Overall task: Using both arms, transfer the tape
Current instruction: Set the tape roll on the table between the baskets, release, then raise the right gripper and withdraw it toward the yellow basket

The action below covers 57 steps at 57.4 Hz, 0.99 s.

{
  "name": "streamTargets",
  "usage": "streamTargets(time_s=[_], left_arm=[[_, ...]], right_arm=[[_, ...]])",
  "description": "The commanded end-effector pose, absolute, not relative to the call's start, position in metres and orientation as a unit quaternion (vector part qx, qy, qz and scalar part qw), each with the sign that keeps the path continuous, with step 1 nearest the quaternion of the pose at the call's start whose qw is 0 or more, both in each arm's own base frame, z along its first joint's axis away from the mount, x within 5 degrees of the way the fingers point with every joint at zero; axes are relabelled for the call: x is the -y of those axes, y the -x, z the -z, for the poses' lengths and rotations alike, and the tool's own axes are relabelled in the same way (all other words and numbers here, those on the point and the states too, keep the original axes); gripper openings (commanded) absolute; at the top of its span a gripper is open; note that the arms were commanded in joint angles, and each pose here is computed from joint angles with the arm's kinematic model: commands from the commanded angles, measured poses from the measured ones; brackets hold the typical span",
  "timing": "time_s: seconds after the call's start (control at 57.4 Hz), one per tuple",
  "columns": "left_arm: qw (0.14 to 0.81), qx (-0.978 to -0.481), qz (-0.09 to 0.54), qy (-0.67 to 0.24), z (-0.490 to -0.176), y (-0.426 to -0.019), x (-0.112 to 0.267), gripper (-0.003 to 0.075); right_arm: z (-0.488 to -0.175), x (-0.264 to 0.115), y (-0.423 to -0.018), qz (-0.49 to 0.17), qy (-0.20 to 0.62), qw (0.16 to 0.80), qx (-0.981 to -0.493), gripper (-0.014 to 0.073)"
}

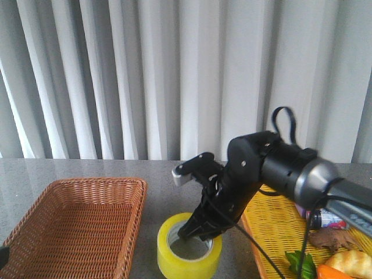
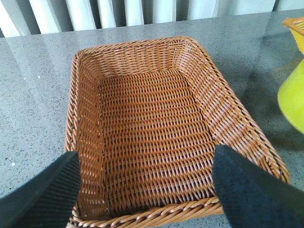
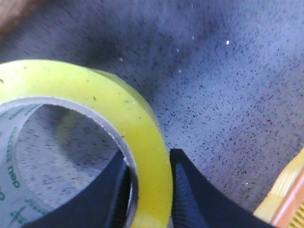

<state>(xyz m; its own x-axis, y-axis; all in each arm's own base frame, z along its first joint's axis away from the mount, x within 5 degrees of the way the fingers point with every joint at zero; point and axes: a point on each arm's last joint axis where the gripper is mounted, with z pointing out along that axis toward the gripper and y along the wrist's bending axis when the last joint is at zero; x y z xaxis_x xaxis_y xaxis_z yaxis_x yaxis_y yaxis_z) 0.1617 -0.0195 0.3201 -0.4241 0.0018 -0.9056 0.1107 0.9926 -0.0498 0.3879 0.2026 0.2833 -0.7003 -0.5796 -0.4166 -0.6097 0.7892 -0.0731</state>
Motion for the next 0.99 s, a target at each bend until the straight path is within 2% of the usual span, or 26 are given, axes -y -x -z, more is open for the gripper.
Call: streamTargets(time_s=[0.0, 0.244, 0.505, 0.592, 0.871, 0.975], left_arm=[[0.579, -0.813, 0.057, -0.032, -0.338, -0.164, 0.021, 0.0563], [0.579, -0.813, 0.057, -0.032, -0.338, -0.164, 0.021, 0.0563], [0.579, -0.813, 0.057, -0.032, -0.338, -0.164, 0.021, 0.0563], [0.579, -0.813, 0.057, -0.032, -0.338, -0.164, 0.021, 0.0563], [0.579, -0.813, 0.057, -0.032, -0.338, -0.164, 0.021, 0.0563], [0.579, -0.813, 0.057, -0.032, -0.338, -0.164, 0.021, 0.0563]], right_arm=[[-0.31, -0.202, -0.39, -0.022, 0.317, 0.278, -0.906, 0.0178], [-0.294, -0.207, -0.4, -0.022, 0.318, 0.278, -0.906, 0.0244], [-0.302, -0.205, -0.397, -0.022, 0.316, 0.287, -0.904, 0.0354], [-0.319, -0.201, -0.389, -0.025, 0.313, 0.293, -0.903, 0.0361], [-0.408, -0.174, -0.333, -0.053, 0.295, 0.373, -0.878, 0.0361], [-0.419, -0.159, -0.307, -0.057, 0.282, 0.41, -0.866, 0.0354]])
